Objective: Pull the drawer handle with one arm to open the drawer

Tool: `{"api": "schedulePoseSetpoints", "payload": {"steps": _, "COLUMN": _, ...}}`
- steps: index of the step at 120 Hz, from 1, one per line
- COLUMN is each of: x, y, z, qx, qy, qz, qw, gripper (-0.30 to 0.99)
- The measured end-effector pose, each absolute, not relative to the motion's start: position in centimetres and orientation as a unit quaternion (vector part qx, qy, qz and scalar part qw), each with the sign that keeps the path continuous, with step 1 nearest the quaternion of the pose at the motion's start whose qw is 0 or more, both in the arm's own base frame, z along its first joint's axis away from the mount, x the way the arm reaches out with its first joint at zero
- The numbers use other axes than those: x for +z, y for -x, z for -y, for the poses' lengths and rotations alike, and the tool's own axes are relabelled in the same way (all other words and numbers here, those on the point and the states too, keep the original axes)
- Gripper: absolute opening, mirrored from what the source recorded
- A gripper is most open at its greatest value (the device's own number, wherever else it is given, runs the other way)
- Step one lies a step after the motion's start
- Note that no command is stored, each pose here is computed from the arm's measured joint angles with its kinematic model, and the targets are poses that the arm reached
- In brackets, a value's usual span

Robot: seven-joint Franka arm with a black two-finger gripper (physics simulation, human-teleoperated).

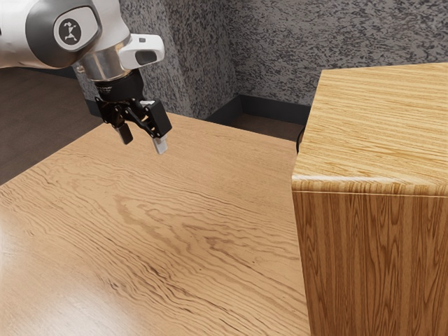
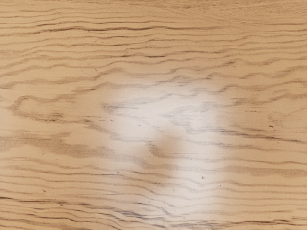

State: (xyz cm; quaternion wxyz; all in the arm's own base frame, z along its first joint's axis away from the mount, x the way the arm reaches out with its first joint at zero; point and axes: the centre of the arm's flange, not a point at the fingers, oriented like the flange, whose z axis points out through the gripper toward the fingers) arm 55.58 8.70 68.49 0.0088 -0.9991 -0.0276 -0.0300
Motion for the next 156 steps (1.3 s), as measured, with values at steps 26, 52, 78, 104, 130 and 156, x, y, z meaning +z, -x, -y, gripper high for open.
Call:
{"api": "schedulePoseSetpoints", "payload": {"steps": 26, "x": 68.3, "y": -55.1, "z": -12.1, "qx": -0.034, "qy": 0.997, "qz": 0.061, "qw": -0.027, "gripper": 0.69}}
{"api": "schedulePoseSetpoints", "payload": {"steps": 52, "x": 78.7, "y": -52.3, "z": -9.7, "qx": -0.116, "qy": 0.987, "qz": 0.090, "qw": -0.067, "gripper": 0.69}}
{"api": "schedulePoseSetpoints", "payload": {"steps": 78, "x": 73.5, "y": -57.5, "z": -7.0, "qx": -0.057, "qy": 0.970, "qz": 0.158, "qw": -0.174, "gripper": 0.69}}
{"api": "schedulePoseSetpoints", "payload": {"steps": 104, "x": 70.6, "y": -61.7, "z": -5.7, "qx": -0.051, "qy": 0.936, "qz": 0.239, "qw": -0.252, "gripper": 0.66}}
{"api": "schedulePoseSetpoints", "payload": {"steps": 130, "x": 70.6, "y": -61.8, "z": 0.5, "qx": -0.038, "qy": 0.932, "qz": 0.261, "qw": -0.248, "gripper": 0.63}}
{"api": "schedulePoseSetpoints", "payload": {"steps": 156, "x": 70.5, "y": -61.8, "z": 4.0, "qx": -0.041, "qy": 0.932, "qz": 0.276, "qw": -0.230, "gripper": 0.54}}
